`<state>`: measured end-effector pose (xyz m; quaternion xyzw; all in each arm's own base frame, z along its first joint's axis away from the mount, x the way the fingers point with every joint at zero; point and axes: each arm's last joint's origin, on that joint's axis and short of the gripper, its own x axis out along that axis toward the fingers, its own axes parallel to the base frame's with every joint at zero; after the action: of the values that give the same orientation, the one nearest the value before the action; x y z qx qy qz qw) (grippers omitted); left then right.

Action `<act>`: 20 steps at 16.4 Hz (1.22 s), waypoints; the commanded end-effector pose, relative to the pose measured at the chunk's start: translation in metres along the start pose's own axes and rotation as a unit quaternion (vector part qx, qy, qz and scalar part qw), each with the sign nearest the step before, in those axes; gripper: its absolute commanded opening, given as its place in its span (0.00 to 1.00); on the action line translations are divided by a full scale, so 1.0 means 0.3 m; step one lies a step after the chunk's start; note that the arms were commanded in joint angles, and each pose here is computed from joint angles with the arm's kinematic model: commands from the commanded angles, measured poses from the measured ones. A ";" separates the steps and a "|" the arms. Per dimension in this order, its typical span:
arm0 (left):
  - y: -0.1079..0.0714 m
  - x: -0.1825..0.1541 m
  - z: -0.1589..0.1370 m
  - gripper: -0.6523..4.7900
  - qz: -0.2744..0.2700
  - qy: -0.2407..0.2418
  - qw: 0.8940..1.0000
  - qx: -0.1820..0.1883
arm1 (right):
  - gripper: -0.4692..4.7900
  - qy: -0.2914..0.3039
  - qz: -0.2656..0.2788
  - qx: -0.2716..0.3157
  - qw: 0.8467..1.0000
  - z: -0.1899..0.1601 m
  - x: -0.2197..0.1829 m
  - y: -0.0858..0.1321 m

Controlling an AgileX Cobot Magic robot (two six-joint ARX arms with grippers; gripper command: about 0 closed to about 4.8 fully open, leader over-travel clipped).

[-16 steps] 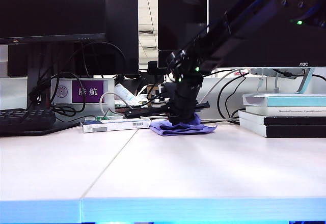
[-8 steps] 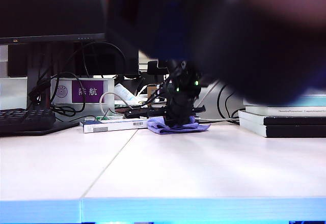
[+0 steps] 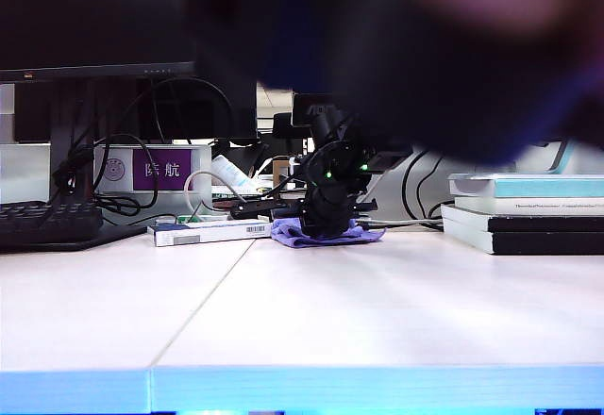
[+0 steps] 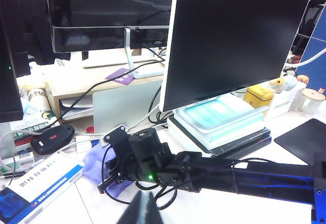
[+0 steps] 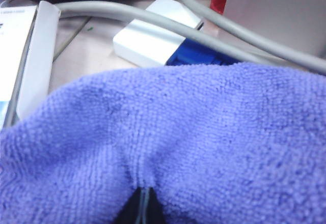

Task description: Wipe the table from front to back using the rag.

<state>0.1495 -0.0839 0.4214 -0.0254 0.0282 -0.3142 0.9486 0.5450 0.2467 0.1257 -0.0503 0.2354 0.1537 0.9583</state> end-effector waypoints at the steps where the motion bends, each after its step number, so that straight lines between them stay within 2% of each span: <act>1: -0.002 -0.004 0.009 0.11 -0.002 -0.008 1.000 0.002 | 0.08 0.092 0.002 -0.015 0.996 -0.049 -0.016 0.005; 4: 0.000 -0.004 0.008 0.11 0.009 -0.007 1.000 0.020 | 0.08 0.125 -0.004 -0.021 0.992 -0.050 -0.035 0.000; 11: 0.002 -0.004 -0.002 0.11 0.014 0.009 1.000 0.018 | 0.08 0.067 -0.003 -0.014 0.998 0.046 -0.073 -0.002; 20: 0.002 -0.004 -0.002 0.11 0.014 0.009 1.000 0.018 | 0.08 0.049 -0.004 -0.013 0.999 0.062 -0.076 -0.002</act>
<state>0.1499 -0.0832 0.4183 -0.0062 0.0384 -0.3007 0.9529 0.5340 0.2420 0.1464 -0.0727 0.2929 0.1495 0.9416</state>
